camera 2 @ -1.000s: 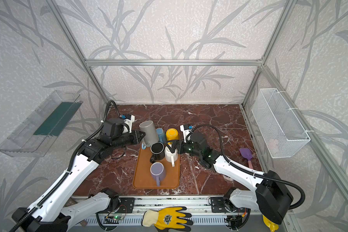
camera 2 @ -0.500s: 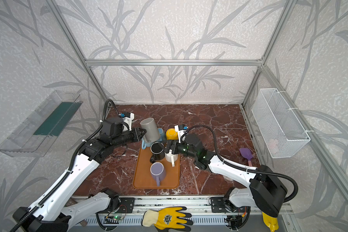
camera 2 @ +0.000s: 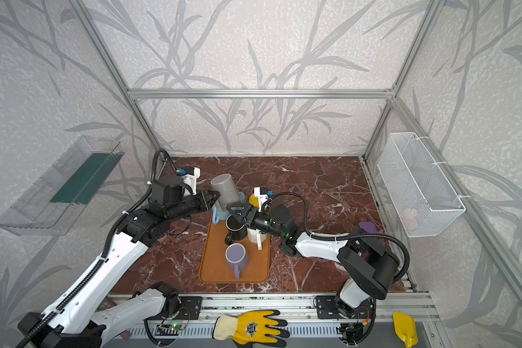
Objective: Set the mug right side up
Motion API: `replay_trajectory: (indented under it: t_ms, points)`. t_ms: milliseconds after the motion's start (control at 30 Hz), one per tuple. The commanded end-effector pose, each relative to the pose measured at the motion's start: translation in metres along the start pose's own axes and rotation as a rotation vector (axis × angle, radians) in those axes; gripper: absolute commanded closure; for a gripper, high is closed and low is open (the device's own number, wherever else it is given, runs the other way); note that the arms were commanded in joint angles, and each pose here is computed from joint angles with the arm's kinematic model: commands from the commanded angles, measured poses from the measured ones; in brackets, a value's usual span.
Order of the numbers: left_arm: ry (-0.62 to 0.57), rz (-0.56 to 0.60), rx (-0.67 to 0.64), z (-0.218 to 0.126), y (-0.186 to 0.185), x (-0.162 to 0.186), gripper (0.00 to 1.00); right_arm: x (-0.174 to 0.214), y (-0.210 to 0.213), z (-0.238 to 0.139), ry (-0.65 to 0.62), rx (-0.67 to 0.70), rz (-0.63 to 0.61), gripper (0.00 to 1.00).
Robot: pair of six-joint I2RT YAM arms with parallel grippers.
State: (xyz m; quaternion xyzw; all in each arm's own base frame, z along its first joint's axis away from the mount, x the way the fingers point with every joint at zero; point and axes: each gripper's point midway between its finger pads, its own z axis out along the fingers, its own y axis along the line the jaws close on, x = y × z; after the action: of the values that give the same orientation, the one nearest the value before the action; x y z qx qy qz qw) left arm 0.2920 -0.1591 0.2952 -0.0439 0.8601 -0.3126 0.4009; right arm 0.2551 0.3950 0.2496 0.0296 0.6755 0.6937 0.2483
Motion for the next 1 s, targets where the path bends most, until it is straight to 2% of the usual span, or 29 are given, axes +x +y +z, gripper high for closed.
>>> replay_trajectory:
  t_ms: [0,233,600,967]
  points:
    - [-0.169,0.016,0.106,-0.022,-0.027,-0.038,1.0,-0.004,0.031,0.003,-0.032,-0.153,0.062,0.18]
    - [-0.204,0.001,0.125,-0.025,-0.031,-0.044,1.0,0.005,0.016,0.02,-0.027,-0.204,0.161,0.24]
    - [-0.261,-0.022,0.143,-0.033,-0.032,-0.05,1.0,0.0,0.033,0.02,-0.063,-0.236,0.131,0.3]
    - [-0.315,-0.043,0.184,-0.045,-0.036,-0.054,1.0,-0.009,0.053,0.031,-0.076,-0.291,0.151,0.37]
